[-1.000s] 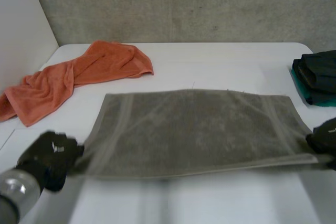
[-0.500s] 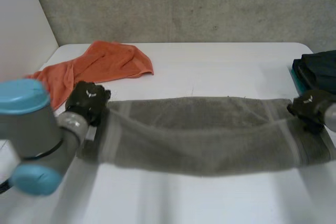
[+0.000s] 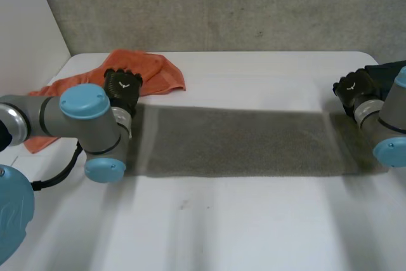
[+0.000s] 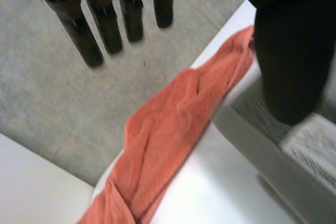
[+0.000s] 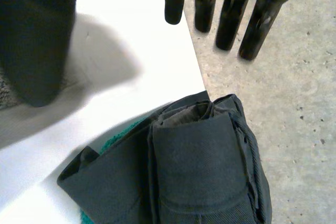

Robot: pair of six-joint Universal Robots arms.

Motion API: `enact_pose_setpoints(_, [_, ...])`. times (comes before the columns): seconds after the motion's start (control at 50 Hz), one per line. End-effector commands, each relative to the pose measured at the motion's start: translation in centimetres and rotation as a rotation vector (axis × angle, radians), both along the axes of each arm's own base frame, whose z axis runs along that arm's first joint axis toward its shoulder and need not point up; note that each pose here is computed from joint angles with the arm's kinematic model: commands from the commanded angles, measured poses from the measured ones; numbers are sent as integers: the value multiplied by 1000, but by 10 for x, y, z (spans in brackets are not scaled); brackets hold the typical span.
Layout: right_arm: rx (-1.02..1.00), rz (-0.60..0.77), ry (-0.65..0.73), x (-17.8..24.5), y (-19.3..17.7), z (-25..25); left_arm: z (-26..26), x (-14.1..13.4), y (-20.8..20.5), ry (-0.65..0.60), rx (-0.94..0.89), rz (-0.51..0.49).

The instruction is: Fold the laundry.

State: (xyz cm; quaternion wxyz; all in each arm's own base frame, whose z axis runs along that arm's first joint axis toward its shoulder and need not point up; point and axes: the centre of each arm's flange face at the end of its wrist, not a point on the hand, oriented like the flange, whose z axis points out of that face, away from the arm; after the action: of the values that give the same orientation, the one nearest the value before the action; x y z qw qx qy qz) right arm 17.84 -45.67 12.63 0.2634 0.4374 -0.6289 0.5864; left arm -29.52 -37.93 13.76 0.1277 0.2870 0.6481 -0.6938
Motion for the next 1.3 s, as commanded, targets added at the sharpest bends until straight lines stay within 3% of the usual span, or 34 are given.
enact_pose_setpoints(0.02, [1,-50,-62,3,10,9,10,-10,12,8,-43,-20])
enact_pose_setpoints(0.16, [21,-41,-374,-11,50,72,27,4,35,10,-23,-15])
enact_pose_setpoints(0.24, [129,-20,-425,-30,74,79,33,14,57,27,10,-23])
enact_pose_setpoints(0.38, [371,-84,-458,-57,101,49,31,25,85,120,82,-31])
enact_pose_setpoints(0.66, [403,-82,-352,-69,92,-15,27,25,90,137,102,-35])
enact_pose_setpoints(0.9, [230,-257,-305,-129,68,17,30,27,94,139,101,-33])
enact_pose_setpoints(1.08, [157,-311,-28,-171,63,31,34,31,100,140,98,-34])
enact_pose_setpoints(1.16, [97,-221,-5,-140,64,49,37,34,102,142,95,-29])
enact_pose_setpoints(1.24, [-19,-1,-62,-59,72,78,41,36,103,145,88,-27])
enact_pose_setpoints(1.3, [-58,103,-81,-27,80,84,46,37,104,152,77,-25])
